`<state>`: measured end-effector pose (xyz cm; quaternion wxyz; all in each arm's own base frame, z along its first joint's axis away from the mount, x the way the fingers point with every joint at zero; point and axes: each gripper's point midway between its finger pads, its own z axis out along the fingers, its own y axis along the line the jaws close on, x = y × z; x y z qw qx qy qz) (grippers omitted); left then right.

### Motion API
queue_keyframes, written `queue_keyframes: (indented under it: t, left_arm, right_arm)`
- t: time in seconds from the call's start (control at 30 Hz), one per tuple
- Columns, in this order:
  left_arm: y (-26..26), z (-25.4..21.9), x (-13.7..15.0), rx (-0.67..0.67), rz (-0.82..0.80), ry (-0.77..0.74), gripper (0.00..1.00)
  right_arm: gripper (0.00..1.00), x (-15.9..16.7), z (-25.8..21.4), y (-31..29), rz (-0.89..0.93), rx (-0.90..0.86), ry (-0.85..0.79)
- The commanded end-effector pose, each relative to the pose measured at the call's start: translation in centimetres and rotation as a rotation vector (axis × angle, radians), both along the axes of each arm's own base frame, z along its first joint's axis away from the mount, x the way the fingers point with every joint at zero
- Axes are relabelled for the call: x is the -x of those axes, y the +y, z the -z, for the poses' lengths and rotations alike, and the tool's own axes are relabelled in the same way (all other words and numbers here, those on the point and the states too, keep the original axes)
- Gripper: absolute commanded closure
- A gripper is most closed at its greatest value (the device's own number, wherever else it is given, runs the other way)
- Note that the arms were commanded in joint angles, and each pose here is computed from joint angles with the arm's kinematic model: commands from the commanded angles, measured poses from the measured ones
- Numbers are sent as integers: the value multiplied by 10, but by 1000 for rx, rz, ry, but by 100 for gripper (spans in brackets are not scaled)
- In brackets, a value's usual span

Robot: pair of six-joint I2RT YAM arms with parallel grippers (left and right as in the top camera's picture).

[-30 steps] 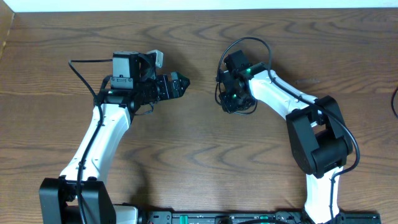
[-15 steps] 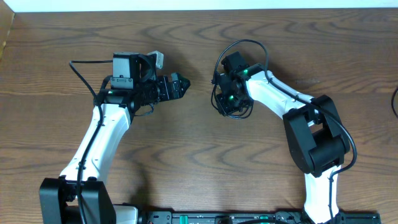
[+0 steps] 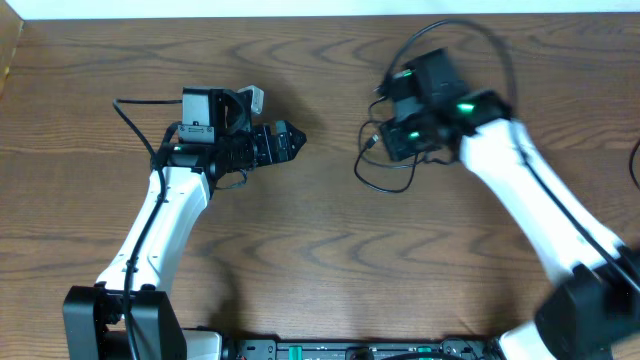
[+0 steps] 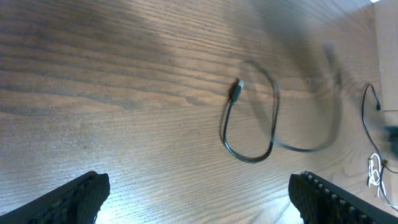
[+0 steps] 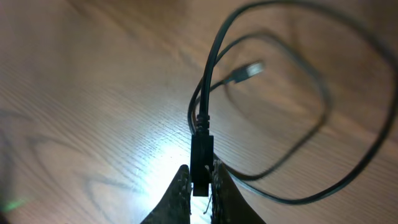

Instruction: Untangle cables

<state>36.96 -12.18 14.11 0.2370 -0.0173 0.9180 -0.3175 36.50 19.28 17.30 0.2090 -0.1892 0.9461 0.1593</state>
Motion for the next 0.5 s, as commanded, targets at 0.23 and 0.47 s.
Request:
queue_keyframes:
  t: [0.23, 0.47]
  left_arm:
    - [1, 1, 6, -5, 12, 19, 2]
    - [1, 1, 7, -9, 16, 16, 2]
  right_arm:
    - [96, 9, -12, -47, 149, 91, 16]
    - [96, 14, -11, -48, 160, 122, 27]
